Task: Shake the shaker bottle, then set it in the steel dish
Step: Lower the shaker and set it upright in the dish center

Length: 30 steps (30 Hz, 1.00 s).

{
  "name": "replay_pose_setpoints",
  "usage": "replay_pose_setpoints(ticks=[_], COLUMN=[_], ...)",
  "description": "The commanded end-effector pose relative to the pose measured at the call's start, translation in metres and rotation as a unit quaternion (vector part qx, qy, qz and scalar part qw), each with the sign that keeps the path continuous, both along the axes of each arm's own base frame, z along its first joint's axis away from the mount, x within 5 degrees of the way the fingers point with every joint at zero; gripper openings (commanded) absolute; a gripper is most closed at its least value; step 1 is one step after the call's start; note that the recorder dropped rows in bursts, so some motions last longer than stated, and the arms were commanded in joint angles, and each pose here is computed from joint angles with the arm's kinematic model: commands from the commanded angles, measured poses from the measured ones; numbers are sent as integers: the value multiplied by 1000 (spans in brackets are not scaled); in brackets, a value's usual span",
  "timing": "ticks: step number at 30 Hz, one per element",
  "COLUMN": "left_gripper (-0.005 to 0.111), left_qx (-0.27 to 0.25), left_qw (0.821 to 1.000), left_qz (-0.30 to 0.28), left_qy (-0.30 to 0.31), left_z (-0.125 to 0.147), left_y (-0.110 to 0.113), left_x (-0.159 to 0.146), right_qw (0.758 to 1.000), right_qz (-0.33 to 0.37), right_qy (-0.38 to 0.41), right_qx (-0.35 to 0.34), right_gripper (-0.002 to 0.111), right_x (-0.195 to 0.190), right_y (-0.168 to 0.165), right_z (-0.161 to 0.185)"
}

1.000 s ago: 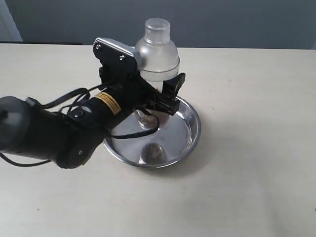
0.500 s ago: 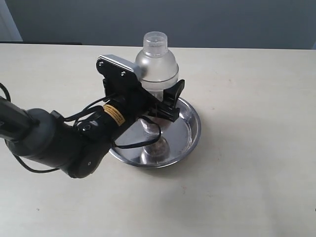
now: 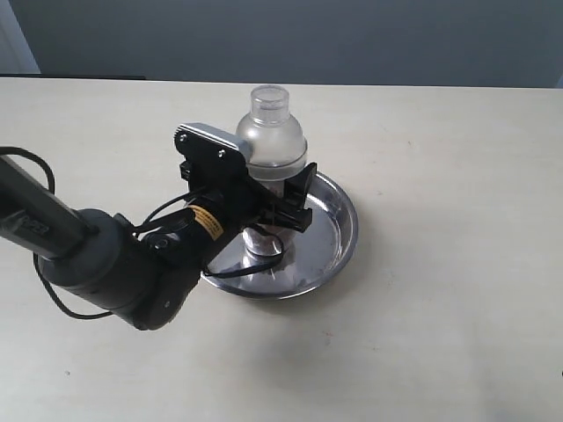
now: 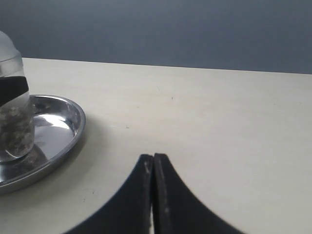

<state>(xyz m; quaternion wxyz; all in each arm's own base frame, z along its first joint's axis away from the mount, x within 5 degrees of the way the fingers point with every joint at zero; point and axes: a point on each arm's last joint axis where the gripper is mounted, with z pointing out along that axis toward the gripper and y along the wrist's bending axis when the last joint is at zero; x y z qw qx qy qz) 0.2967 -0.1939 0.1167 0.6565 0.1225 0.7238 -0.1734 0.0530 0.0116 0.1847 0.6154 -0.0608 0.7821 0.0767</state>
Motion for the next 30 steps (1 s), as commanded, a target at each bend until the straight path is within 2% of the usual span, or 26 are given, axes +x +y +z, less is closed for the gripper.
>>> replay_pose_setpoints(ticks=[1,30], left_gripper=[0,0], left_qx=[-10,-10], left_qw=[1000,999], left_qz=[3,-37], left_qy=[-20,-21], left_z=[5,4], left_y=[0,-6], left_x=[1,-3], right_qw=[1000,1000], right_qz=[0,0], right_qy=[-8,-8], right_qx=[-1,-1], right_gripper=[-1,-1], right_x=[0,0], right_y=[0,0], right_z=[1,1])
